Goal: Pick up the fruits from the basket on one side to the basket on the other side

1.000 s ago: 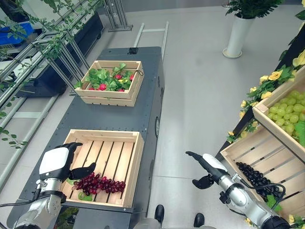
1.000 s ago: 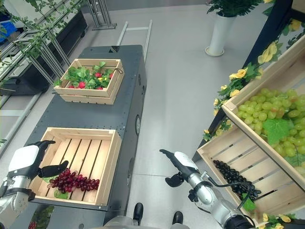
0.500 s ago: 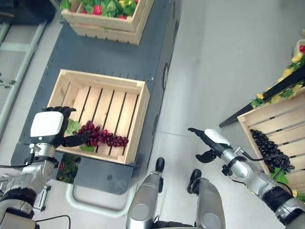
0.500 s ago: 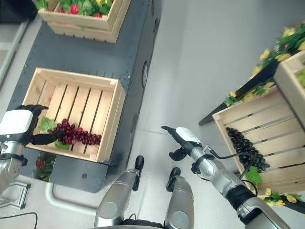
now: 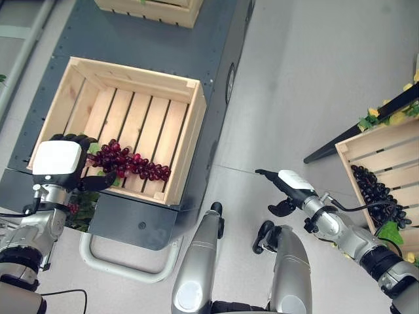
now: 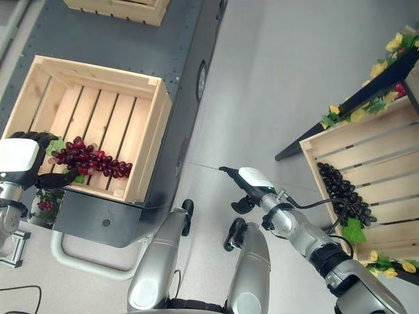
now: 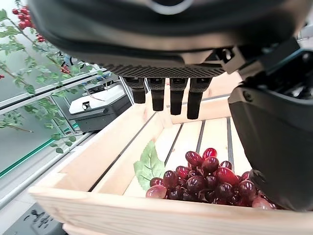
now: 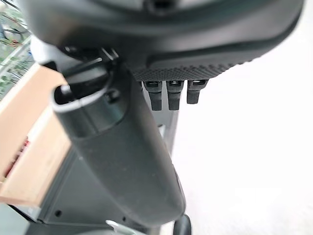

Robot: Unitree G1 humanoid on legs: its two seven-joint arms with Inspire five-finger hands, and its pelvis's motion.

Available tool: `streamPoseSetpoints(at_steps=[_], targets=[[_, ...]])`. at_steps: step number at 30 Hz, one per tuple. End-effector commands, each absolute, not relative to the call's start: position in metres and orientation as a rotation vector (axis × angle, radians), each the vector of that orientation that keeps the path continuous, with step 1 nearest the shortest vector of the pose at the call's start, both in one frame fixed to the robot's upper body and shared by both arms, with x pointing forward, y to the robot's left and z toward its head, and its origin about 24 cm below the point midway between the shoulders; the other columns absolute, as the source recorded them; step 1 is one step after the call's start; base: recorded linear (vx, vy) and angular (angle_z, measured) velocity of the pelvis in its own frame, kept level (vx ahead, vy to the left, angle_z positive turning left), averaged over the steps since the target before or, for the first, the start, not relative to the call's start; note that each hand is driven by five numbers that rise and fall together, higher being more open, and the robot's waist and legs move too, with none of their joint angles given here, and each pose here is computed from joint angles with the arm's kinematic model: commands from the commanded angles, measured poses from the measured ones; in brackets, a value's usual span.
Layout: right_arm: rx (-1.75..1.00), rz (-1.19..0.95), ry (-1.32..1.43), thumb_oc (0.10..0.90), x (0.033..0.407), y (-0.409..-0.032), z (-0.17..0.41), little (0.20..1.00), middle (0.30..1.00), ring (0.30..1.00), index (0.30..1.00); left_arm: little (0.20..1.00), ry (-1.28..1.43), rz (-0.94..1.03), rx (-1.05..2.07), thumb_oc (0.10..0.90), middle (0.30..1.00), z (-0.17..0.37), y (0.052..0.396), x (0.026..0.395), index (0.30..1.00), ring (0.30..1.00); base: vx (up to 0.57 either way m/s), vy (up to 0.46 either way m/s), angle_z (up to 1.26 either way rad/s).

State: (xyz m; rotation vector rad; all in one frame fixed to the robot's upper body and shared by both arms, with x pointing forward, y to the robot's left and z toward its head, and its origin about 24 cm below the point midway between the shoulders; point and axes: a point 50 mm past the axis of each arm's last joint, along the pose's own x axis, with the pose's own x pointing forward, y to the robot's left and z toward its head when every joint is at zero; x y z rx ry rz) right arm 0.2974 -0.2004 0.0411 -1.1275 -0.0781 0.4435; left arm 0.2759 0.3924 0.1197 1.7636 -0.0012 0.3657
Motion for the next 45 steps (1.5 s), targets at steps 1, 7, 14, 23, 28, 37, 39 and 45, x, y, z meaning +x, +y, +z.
streamPoseSetpoints(at_steps=[1,7,14,23,28,37,39,45], targets=[[-1.042,0.408,-0.204,0.800,0.302,-0.195,0.066,0.900,0.900,0.900,0.900,0.900,0.014,0.495,1.818,0.800,0.900,0.158,0.419,0.266,0.900,0.900,0.02,0.039,-0.01],[-1.027,0.390,-0.210,0.800,0.303,-0.192,0.066,0.900,0.900,0.900,0.900,0.900,-0.054,0.459,1.862,0.800,0.900,0.170,0.410,0.278,0.900,0.900,0.01,0.017,0.01],[-1.018,0.365,-0.216,0.800,0.306,-0.192,0.067,0.900,0.900,0.900,0.900,0.900,-0.176,0.367,1.970,0.800,0.900,0.183,0.396,0.289,0.900,0.900,0.01,-0.003,0.04],[-1.036,0.340,-0.224,0.800,0.309,-0.198,0.074,0.900,0.900,0.900,0.900,0.900,-0.230,0.132,2.086,0.800,0.900,0.187,0.376,0.302,0.900,0.900,0.01,0.008,0.01],[-1.050,0.326,-0.223,0.800,0.314,-0.202,0.081,0.900,0.900,0.900,0.900,0.900,-0.250,0.037,2.133,0.800,0.900,0.188,0.366,0.308,0.900,0.900,0.01,0.021,-0.01],[-1.064,0.313,-0.235,0.800,0.315,-0.204,0.086,0.900,0.900,0.900,0.900,0.300,-0.254,-0.014,2.100,0.400,0.300,0.187,0.354,0.319,0.300,0.300,0.00,0.001,-0.01],[-1.061,0.307,-0.240,0.800,0.316,-0.204,0.086,0.900,0.900,0.900,0.900,0.300,-0.258,-0.008,2.084,0.400,0.300,0.188,0.353,0.320,0.300,0.300,0.00,-0.018,-0.02],[-1.049,0.299,-0.266,0.800,0.315,-0.203,0.088,0.900,0.900,0.900,0.900,0.300,-0.231,-0.018,2.096,0.400,0.300,0.181,0.355,0.320,0.300,0.300,0.01,-0.017,-0.01]])
